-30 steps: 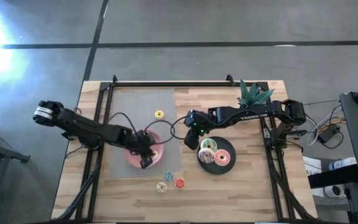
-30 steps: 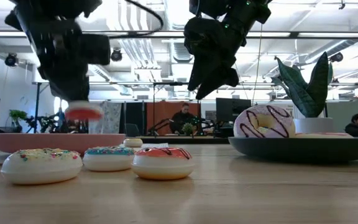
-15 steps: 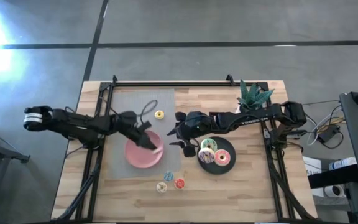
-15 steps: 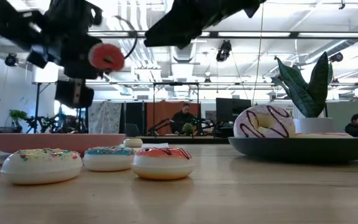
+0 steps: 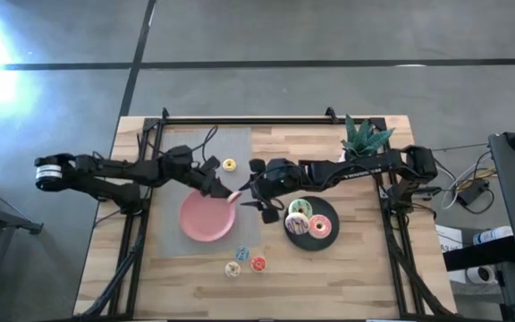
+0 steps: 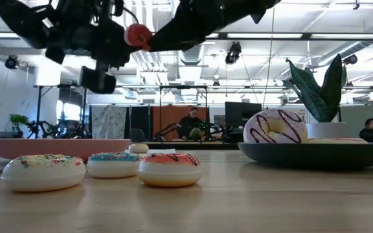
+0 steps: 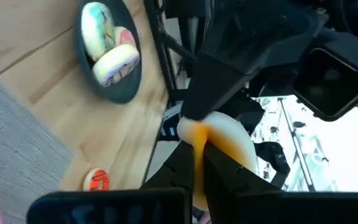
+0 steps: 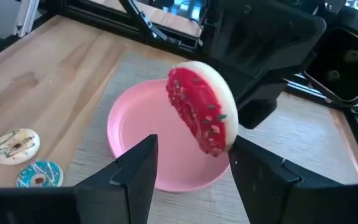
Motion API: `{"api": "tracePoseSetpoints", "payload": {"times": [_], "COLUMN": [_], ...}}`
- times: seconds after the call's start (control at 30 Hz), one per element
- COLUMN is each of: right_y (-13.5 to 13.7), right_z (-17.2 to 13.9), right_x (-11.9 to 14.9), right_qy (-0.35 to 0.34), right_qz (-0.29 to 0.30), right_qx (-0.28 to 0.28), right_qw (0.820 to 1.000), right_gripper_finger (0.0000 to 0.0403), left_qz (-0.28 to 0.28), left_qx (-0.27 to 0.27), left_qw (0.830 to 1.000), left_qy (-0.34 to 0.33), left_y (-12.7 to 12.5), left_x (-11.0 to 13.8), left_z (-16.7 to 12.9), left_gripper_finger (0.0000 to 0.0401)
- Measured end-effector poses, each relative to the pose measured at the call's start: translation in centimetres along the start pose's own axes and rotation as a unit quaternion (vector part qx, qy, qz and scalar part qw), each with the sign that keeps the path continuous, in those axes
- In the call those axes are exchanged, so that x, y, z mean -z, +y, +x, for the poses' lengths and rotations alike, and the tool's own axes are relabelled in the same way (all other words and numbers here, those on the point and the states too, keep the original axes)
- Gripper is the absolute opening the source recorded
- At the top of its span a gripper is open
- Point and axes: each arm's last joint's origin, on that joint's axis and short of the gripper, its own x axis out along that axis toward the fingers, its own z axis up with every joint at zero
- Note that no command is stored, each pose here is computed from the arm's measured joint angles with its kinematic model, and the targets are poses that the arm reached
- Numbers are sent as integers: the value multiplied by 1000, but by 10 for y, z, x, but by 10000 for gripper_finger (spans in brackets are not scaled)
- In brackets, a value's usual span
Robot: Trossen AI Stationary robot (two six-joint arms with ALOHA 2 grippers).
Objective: Pick & Place donuts
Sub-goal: Put the small red donut on the pink plate
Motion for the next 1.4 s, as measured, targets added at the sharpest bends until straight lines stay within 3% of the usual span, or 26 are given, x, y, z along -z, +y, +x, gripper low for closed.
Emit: {"api": "tracePoseSetpoints", "payload": {"times": [0.23, 0.63, 1.1, 1.4], "right_y": [0, 3, 3, 0], "right_z": [1, 2, 3, 3], "right_x": [0, -3, -2, -1], "right_qy": [4, -11, -12, 6], "right_qz": [2, -4, -27, -73], "right_qx": [14, 11, 12, 59], "right_qw": [1000, 1000, 999, 996], "right_gripper_finger": [185, 182, 124, 152], "left_qz": [-17, -14, -21, -19], "left_qx": [-53, -67, -71, -64], "left_qw": [998, 998, 997, 998], "left_qy": [4, -15, -26, -19], "left_y": [5, 7, 7, 4], "left_x": [0, 0, -1, 0], "left_z": [1, 1, 1, 2], "left_gripper_finger": [0, 0, 0, 0]}}
